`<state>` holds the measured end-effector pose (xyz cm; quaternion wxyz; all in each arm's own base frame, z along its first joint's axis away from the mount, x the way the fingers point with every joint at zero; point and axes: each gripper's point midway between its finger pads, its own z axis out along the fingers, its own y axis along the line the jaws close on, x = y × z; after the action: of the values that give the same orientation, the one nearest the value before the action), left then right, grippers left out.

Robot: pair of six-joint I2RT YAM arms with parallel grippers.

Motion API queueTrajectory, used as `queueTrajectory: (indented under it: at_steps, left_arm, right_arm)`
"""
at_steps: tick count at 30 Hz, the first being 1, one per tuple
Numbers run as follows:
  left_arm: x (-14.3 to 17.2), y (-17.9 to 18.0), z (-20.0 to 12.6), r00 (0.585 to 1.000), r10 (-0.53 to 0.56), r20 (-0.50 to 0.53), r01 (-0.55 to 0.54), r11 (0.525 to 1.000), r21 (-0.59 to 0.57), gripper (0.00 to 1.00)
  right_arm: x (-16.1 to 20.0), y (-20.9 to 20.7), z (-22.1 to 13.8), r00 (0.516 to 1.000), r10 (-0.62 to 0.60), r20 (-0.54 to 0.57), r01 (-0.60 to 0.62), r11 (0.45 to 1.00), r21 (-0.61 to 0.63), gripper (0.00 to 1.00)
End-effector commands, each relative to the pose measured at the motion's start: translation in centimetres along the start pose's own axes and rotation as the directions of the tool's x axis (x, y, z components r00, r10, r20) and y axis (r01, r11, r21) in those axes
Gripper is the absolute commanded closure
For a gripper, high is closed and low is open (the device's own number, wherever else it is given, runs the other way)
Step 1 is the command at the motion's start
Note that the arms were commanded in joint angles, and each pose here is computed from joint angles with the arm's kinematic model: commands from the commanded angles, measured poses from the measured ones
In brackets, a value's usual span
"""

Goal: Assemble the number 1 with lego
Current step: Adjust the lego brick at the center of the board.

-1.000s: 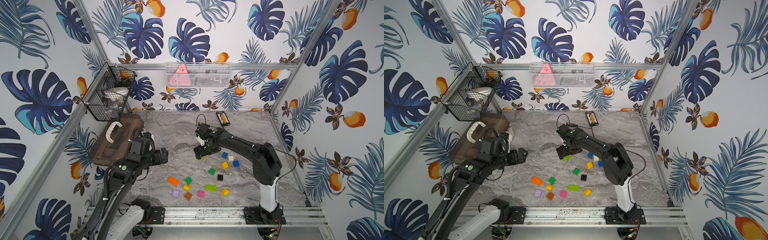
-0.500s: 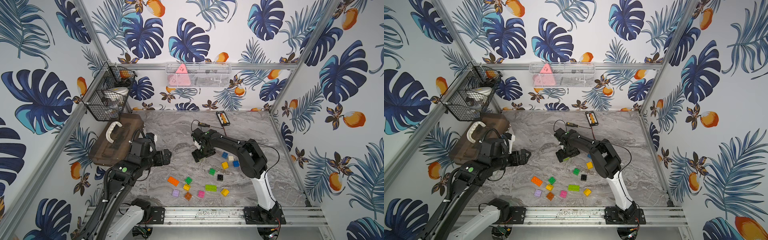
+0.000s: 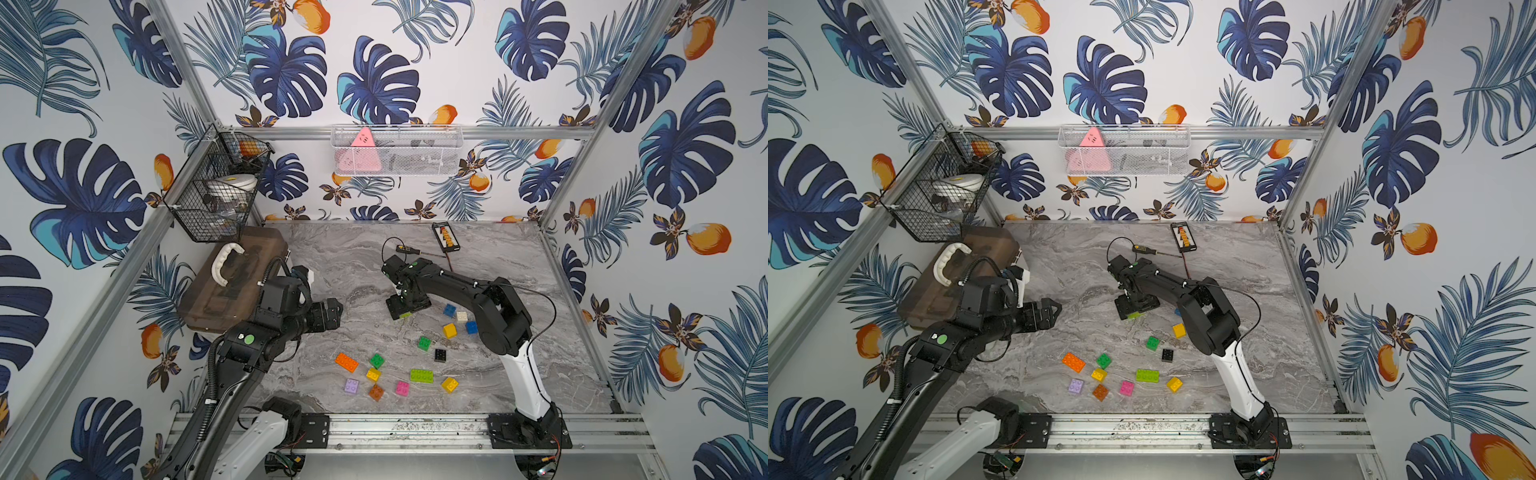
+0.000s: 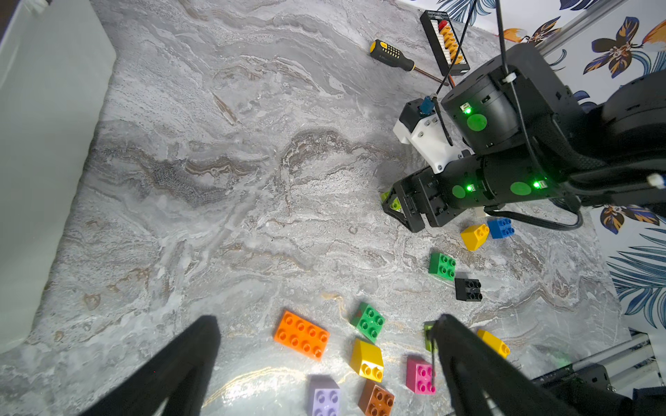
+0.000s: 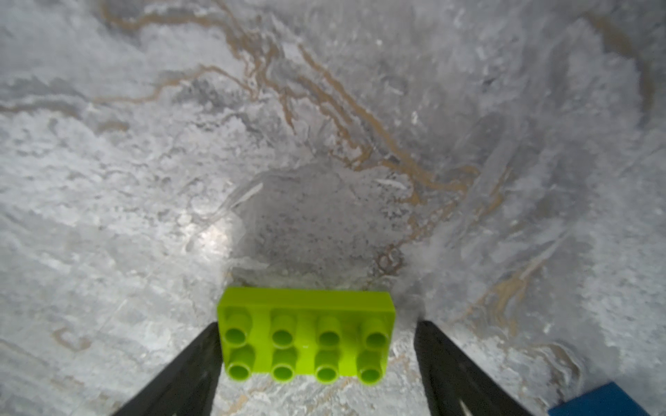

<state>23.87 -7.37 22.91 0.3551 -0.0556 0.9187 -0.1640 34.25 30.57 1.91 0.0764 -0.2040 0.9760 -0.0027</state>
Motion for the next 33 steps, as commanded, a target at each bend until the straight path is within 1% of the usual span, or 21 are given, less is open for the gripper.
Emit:
queueTrajectory:
  at_steps: [1,5,8,11,14,16,21,27,30,33]
  left_arm:
    - [-0.6,-0.1,0.0,1.0,-0.003,0.027,0.003,1.0,0.002,0.01]
    - [-0.6,0.0,0.0,1.0,-0.005,0.029,0.005,1.0,-0.001,0.01]
    - [-0.6,0.0,0.0,1.0,-0.006,0.027,0.006,1.0,-0.004,0.01]
    - [-0.5,0.1,0.1,1.0,-0.007,0.024,0.007,1.0,-0.008,0.01]
    - [-0.6,0.1,0.1,1.0,-0.007,0.027,0.007,1.0,-0.007,0.01]
    - [-0.6,0.1,0.0,1.0,-0.008,0.03,0.008,1.0,-0.008,0.01]
    - [-0.6,0.2,0.0,0.999,-0.009,0.031,0.009,1.0,-0.012,0.01]
    - [-0.6,0.3,-0.1,0.999,-0.012,0.035,0.013,1.0,-0.018,0.01]
    - [-0.6,0.4,-0.1,0.999,-0.012,0.038,0.013,1.0,-0.022,0.01]
    - [-0.7,0.4,-0.3,0.999,-0.012,0.045,0.013,1.0,-0.02,0.01]
  right_arm:
    - [-0.2,0.1,-0.5,0.999,0.038,0.007,-0.038,0.999,0.014,0.13]
    - [-0.3,-0.3,-1.1,0.991,0.133,0.013,-0.133,0.99,0.038,0.11]
    - [-0.3,0.1,-1.3,0.981,0.192,0.017,-0.193,0.981,0.015,0.12]
    - [-0.2,0.1,-1.1,0.976,0.216,0.018,-0.216,0.976,0.036,0.12]
    - [0.2,0.0,-0.6,0.977,0.215,0.0,-0.215,0.974,0.068,0.13]
    - [0.3,0.3,-0.4,0.977,0.212,-0.004,-0.211,0.975,0.064,0.14]
    - [0.6,0.1,0.0,0.976,0.216,-0.005,-0.215,0.973,0.082,0.21]
    - [0.8,0.1,0.0,0.965,0.262,-0.003,-0.26,0.96,0.101,0.37]
    - [1.1,0.1,0.0,0.95,0.311,0.004,-0.31,0.944,0.117,0.4]
    - [1.2,0.9,-0.1,0.927,0.376,0.008,-0.375,0.923,0.085,0.41]
